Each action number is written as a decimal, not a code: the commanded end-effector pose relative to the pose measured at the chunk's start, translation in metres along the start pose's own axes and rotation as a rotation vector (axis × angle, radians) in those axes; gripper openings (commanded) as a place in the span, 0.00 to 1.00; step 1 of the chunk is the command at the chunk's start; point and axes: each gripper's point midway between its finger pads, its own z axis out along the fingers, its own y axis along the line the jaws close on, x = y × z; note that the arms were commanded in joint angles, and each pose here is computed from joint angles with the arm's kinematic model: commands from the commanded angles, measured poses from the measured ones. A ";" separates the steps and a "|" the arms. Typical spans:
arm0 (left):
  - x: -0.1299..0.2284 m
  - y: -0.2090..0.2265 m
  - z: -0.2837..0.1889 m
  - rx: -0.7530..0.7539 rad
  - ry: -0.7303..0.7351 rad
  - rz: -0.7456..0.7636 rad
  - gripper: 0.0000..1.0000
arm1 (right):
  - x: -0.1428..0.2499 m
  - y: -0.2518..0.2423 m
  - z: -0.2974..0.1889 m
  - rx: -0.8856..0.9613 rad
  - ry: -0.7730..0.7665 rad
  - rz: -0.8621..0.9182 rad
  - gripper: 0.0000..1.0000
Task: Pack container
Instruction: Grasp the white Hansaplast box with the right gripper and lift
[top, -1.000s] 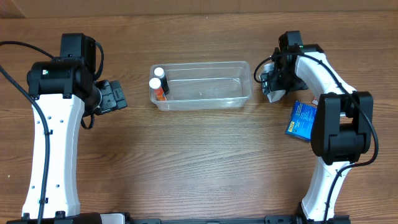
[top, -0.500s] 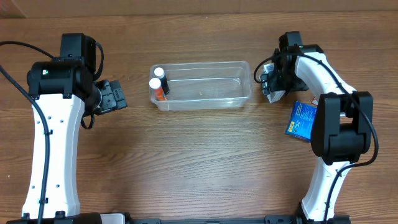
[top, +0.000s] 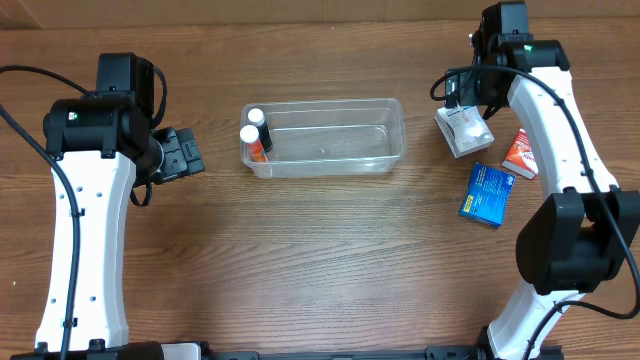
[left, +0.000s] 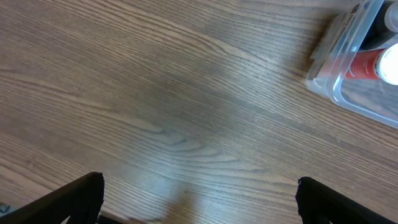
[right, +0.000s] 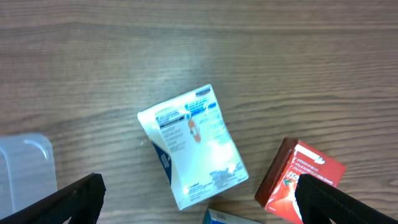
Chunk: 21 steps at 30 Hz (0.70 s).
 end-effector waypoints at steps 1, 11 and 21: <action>0.000 0.004 -0.003 -0.007 -0.012 -0.023 1.00 | 0.000 0.005 0.005 -0.024 0.008 -0.027 1.00; 0.000 0.004 -0.003 -0.006 -0.013 -0.023 1.00 | 0.032 -0.002 0.072 -0.058 0.153 -0.207 1.00; -0.002 0.003 -0.003 -0.002 -0.022 -0.025 1.00 | 0.054 0.011 0.093 -0.150 0.204 -0.270 1.00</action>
